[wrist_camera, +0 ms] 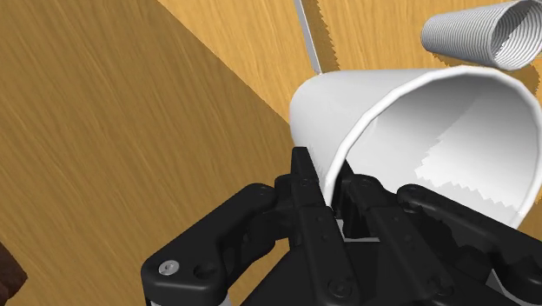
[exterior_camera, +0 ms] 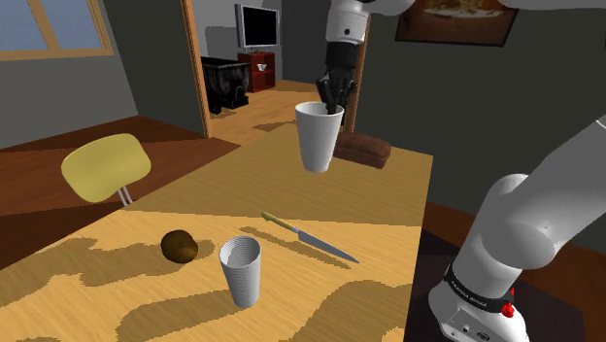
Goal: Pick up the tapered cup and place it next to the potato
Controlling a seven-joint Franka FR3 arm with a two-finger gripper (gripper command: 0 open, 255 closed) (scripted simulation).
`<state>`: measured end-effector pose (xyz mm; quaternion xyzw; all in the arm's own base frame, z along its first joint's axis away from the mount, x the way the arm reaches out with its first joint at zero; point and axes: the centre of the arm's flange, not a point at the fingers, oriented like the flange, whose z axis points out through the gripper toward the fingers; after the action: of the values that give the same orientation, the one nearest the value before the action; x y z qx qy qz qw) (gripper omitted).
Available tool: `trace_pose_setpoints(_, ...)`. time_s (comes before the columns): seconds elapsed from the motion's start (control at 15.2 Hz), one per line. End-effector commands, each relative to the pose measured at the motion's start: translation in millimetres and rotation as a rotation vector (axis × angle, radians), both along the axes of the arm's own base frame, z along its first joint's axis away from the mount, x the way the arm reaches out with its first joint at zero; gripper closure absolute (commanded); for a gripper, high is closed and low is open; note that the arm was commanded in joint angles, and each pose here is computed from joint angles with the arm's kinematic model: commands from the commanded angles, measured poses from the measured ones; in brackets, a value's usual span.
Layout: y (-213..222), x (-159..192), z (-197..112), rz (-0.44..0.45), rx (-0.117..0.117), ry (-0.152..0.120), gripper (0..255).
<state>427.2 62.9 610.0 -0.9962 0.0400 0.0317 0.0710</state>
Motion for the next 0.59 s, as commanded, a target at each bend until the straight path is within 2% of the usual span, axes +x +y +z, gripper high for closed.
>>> trace_pose_setpoints(0.0, 25.1, 5.1, -0.1, -0.001, 0.001, -0.001, 255)
trace_pose_setpoints(0.53, 128.2, 27.9, 0.2, -0.001, 0.001, -0.001, 255)
